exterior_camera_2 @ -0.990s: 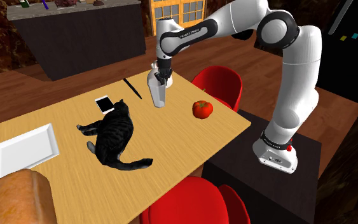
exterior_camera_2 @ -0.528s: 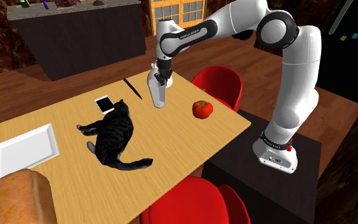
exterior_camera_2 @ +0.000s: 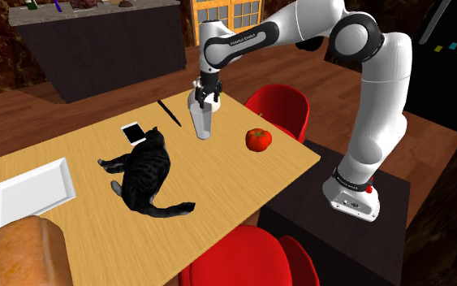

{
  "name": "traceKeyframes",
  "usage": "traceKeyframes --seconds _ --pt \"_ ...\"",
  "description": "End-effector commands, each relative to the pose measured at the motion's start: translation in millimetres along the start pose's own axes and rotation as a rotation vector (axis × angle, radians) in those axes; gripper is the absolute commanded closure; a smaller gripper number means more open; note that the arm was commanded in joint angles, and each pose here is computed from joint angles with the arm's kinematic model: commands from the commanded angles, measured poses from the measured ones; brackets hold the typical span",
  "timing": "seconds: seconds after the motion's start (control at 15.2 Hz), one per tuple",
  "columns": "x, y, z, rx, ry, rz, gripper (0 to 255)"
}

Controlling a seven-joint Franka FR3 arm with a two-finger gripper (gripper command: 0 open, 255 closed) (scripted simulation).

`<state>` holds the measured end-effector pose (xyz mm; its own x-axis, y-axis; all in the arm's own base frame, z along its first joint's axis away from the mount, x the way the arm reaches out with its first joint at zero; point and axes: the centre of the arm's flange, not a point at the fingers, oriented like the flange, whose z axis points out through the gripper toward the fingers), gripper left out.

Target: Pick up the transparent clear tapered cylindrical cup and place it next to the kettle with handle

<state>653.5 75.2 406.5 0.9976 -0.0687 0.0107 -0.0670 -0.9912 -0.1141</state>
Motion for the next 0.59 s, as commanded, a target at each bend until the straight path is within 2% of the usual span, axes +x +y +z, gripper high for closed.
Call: traceKeyframes --seconds 0.0,0.07,0.53 --pt "0.5 1.1 -24.7 0.0 0.0 0.0 0" --pt "0.5 1.1 -35.1 0.0 0.0 0.0 0" --pt "0.5 1.1 -35.1 0.0 0.0 0.0 0"
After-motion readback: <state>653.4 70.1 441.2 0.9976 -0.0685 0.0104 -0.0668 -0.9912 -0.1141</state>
